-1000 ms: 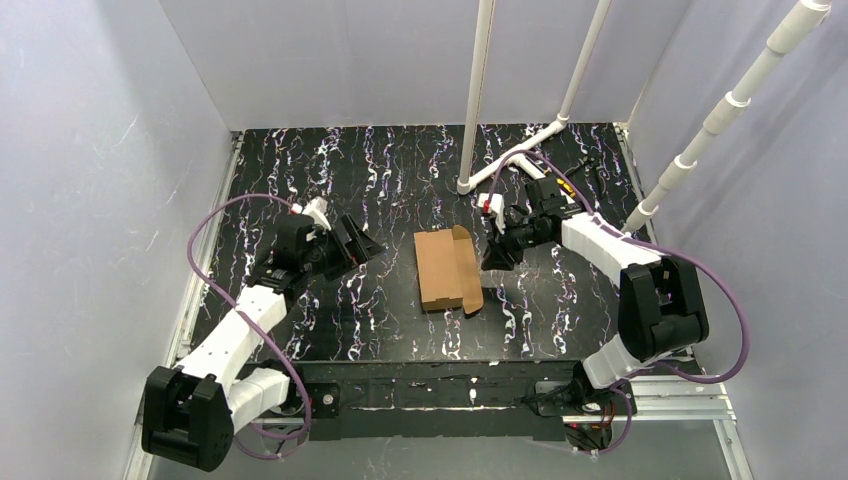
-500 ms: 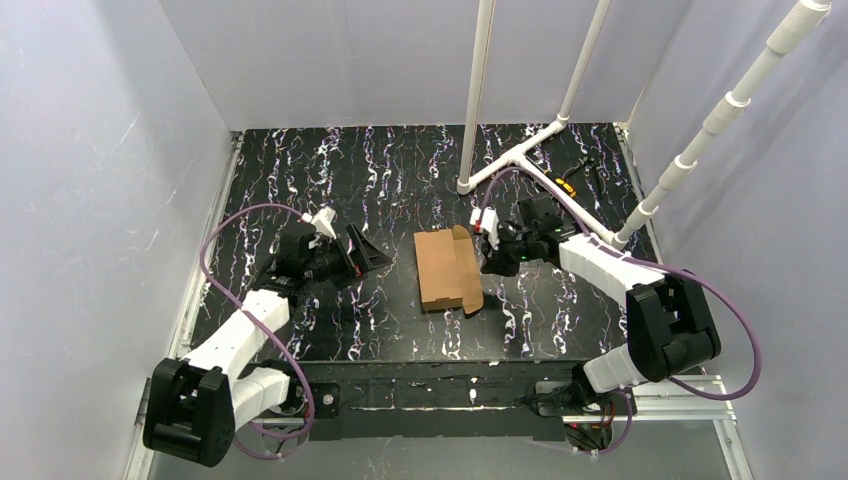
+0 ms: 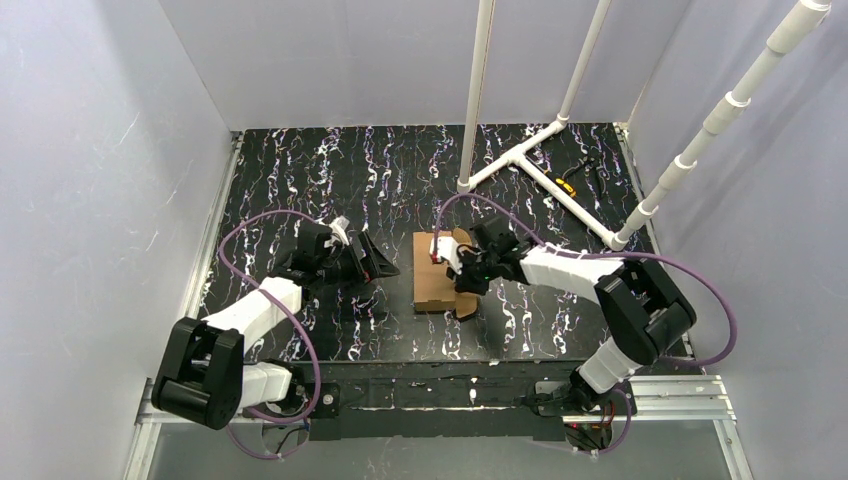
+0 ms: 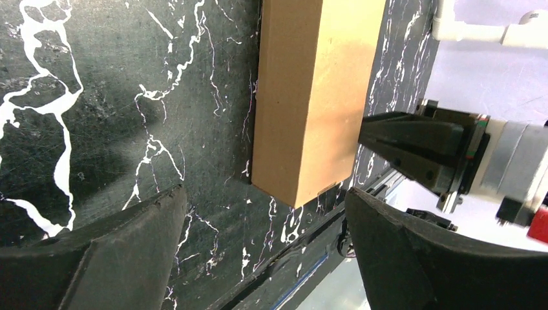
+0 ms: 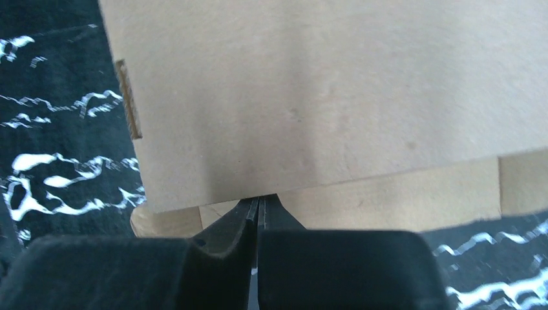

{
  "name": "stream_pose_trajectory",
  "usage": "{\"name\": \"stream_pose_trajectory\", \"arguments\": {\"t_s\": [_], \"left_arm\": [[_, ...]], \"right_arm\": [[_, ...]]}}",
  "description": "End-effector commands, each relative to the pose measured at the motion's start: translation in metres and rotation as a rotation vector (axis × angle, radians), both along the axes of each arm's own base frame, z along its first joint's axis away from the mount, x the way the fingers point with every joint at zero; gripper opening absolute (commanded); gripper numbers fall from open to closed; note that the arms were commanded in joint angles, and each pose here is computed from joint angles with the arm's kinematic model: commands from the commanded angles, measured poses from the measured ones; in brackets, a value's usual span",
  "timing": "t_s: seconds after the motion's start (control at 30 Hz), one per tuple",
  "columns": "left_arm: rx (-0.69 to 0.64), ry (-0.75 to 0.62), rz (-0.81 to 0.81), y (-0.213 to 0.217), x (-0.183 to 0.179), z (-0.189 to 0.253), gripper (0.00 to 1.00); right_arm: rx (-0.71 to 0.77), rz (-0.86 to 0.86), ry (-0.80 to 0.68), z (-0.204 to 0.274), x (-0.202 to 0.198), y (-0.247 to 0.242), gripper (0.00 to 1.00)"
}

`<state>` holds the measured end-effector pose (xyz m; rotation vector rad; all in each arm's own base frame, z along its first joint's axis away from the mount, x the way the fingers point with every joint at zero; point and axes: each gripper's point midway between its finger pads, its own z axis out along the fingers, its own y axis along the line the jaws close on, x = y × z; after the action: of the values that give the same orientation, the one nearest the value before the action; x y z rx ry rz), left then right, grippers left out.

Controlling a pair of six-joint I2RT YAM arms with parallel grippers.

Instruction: Fold the paper box

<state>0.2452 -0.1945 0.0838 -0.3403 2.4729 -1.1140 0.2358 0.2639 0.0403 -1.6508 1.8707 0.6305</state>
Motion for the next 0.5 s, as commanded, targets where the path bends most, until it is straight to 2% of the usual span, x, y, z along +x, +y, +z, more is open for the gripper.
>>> {"name": "stream_pose_trajectory", "arguments": {"t_s": [0.0, 0.23, 0.4, 0.47], "left_arm": [[0.011, -0.045, -0.02, -0.002, 0.008, 0.009, 0.9], [0.081, -0.059, -0.041, 0.005, 0.007, 0.008, 0.9], [0.179, -0.126, -0.103, 0.016, 0.006, 0.016, 0.9], [0.214, -0.168, -0.128, 0.02, 0.008, 0.024, 0.91]], "right_arm": [[0.035, 0.027, 0.012, 0.007, -0.005, 0.035, 0.08], [0.036, 0.095, 0.131, 0.006, -0.022, 0.07, 0.08], [0.039, 0.172, 0.167, 0.03, -0.019, 0.032, 0.17], [0.088, 0.188, 0.186, 0.045, -0.015, 0.012, 0.25]]}}
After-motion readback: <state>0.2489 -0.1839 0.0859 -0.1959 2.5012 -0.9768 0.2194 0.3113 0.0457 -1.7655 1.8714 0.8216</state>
